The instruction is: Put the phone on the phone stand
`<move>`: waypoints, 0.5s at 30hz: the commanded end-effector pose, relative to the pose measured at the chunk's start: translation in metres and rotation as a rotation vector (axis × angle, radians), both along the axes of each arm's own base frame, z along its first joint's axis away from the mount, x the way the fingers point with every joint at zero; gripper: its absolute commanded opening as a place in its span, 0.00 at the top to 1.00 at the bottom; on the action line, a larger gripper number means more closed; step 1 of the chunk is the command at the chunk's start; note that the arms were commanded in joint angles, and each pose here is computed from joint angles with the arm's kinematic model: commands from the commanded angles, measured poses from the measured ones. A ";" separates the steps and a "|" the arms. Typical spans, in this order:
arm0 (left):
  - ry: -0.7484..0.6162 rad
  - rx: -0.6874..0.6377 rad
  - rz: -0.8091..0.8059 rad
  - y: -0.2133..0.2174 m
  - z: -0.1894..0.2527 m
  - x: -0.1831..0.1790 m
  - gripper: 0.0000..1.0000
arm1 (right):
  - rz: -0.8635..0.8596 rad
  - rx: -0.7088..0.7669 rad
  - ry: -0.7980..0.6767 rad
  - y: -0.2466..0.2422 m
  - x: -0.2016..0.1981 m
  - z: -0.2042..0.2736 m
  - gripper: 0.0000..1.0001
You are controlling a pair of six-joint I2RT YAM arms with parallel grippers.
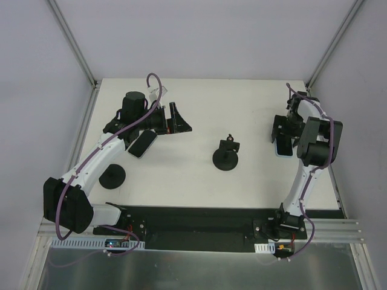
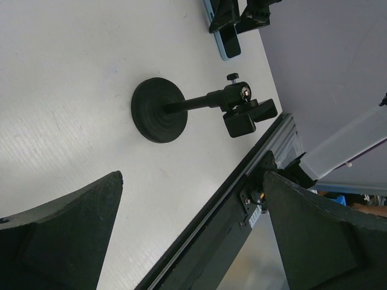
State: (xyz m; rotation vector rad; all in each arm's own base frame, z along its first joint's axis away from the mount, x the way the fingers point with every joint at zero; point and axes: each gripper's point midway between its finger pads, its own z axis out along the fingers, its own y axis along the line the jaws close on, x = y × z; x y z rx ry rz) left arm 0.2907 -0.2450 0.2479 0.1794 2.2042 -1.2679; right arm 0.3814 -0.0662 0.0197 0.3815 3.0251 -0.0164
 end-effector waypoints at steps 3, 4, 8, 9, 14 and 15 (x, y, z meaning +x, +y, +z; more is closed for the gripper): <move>-0.029 -0.028 -0.037 -0.006 0.010 -0.005 0.01 | 0.069 -0.063 0.085 0.001 0.000 0.000 0.04; -0.030 -0.029 -0.039 -0.006 0.011 -0.006 0.01 | 0.073 -0.072 0.089 0.001 -0.001 0.000 0.06; -0.032 -0.027 -0.035 -0.005 0.010 -0.005 0.01 | 0.103 -0.113 0.102 0.002 0.000 0.000 0.35; -0.031 -0.026 -0.034 -0.005 0.010 -0.005 0.01 | 0.110 -0.122 0.099 0.002 0.001 0.001 0.54; -0.031 -0.019 -0.029 -0.004 0.007 -0.004 0.01 | 0.123 -0.134 -0.052 0.020 0.025 0.027 0.78; -0.033 -0.017 -0.026 -0.004 0.007 -0.003 0.01 | 0.101 -0.118 -0.081 0.025 0.029 0.030 0.85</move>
